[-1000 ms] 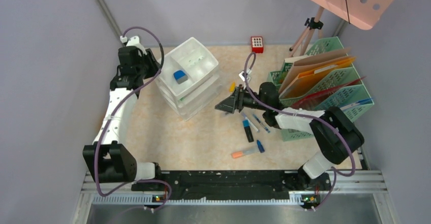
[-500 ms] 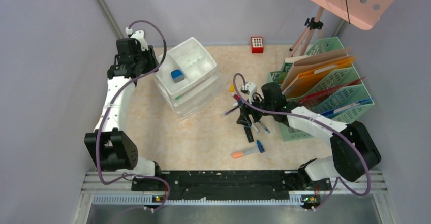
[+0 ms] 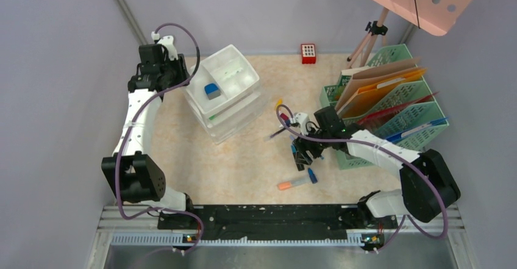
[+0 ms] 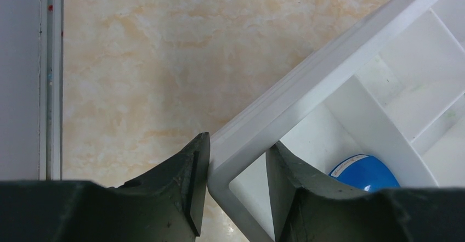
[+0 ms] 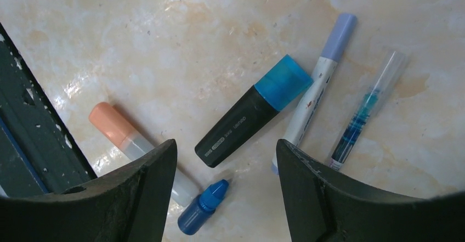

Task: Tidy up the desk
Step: Pick up the stationery from the center of the board.

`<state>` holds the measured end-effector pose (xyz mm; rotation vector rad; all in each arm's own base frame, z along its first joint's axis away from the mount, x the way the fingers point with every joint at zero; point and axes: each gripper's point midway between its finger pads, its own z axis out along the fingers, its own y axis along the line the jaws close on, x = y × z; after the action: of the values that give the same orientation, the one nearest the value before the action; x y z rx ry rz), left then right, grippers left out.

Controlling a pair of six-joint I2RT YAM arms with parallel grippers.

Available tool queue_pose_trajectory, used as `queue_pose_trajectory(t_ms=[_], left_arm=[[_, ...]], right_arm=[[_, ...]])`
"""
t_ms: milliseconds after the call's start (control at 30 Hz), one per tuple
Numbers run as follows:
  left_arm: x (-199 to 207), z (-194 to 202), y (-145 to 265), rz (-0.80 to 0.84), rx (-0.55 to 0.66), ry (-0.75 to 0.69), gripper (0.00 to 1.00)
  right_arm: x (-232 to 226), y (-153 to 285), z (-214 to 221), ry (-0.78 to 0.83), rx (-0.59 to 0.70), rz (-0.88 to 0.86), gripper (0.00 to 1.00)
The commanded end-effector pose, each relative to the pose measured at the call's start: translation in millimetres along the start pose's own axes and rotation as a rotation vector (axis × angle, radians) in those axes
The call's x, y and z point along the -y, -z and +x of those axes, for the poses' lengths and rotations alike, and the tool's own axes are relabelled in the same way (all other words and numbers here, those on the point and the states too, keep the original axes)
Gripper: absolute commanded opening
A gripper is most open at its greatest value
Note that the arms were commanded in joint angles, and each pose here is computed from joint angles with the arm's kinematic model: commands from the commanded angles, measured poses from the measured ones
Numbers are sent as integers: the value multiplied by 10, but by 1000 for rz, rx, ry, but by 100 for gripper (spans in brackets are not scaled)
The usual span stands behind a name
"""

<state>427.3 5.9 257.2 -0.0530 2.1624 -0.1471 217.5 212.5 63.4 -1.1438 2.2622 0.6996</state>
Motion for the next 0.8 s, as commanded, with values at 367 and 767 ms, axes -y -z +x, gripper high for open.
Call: queue_pose_trajectory(t_ms=[367,767], left_arm=[[-32,-129,31,-7,20,6,60],[8,-123,73,9,29,17,60]], right_arm=[[-34,-171,134,-20,-82,-31,64],[21,-371,111,1,-142,30,63]])
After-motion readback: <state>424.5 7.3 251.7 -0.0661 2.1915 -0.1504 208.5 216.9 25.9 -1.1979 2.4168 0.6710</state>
